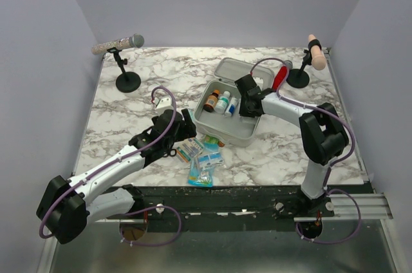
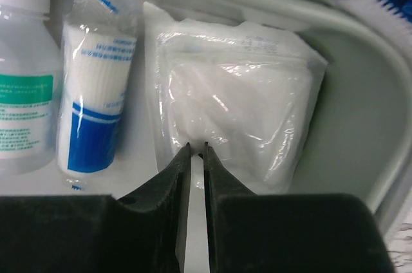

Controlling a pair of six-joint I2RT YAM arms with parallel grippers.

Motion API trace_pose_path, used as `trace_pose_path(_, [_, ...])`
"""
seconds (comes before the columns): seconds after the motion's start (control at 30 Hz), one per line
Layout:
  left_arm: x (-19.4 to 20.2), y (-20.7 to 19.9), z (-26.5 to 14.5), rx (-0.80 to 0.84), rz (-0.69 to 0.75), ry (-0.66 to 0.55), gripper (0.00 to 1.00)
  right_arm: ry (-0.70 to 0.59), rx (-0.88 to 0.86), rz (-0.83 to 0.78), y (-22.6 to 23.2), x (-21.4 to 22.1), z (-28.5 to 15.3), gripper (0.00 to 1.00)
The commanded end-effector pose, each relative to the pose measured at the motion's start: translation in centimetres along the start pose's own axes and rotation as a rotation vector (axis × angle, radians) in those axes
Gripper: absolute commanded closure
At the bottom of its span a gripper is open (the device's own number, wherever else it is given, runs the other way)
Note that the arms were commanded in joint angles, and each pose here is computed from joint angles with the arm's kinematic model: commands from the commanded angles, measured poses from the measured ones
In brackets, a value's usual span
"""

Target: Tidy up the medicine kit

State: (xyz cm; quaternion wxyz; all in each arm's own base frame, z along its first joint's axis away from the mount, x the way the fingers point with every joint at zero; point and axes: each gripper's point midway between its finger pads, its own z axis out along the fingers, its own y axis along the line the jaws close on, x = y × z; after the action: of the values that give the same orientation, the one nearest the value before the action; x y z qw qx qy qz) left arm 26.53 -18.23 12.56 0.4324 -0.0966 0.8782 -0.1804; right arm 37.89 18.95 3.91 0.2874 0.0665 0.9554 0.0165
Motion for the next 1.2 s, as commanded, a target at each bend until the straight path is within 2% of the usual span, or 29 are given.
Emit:
trace_pose_path(0.0, [-1.0, 0.0, -0.7, -0.003, -0.005, -0.026, 0.08, -0.041, 0.081, 0.034, -1.7, -1.9, 0.1, 0.78])
trace_pose_path(0.1, [-1.1, 0.3, -0.9, -0.016, -0.002, -0.032, 0.08, -0.076, 0.002, 0.034, -0.5, -3.0, -1.4, 0.72])
trace_pose_path(0.3, [-1.6, 0.8, -1.3, -0.028, 0.003, -0.059, 0.06, -0.123, -0.12, 0.017, 1.5, -3.6, -5.4, 0.47])
trace_pose_path(0.4, [-1.7, 0.6, -1.6, -0.014, 0.012, -0.058, 0.06, -0.17, -0.164, -0.029, 1.9, -3.7, -8.1, 0.42])
trace_pose_path(0.53, [-0.6, -0.2, -1.6, 0.053, 0.039, -0.016, 0.08, -0.186, -0.308, -0.19, 3.6, -1.2, -11.4, 0.44])
trace_pose_path(0.63, [1.4, -0.4, -1.4, 0.096, 0.011, 0.031, 0.09, -0.208, -0.413, -0.241, 4.2, 1.5, -13.5, 0.48])
trace_pose_path(0.8, [2.9, -0.1, -1.4, 0.095, -0.025, 0.062, 0.09, -0.222, -0.591, -0.308, 5.1, 6.6, -15.5, 0.49])
trace_pose_path(0.93, [2.9, -0.2, -1.4, 0.088, -0.026, 0.063, 0.09, -0.177, -0.577, -0.316, 4.4, 9.2, -14.1, 0.49])
trace_pose_path(1.17, [4.9, -1.8, -0.6, 0.122, -0.004, 0.146, 0.09, -0.147, -0.546, -0.33, 4.3, 10.4, -11.9, 0.56])
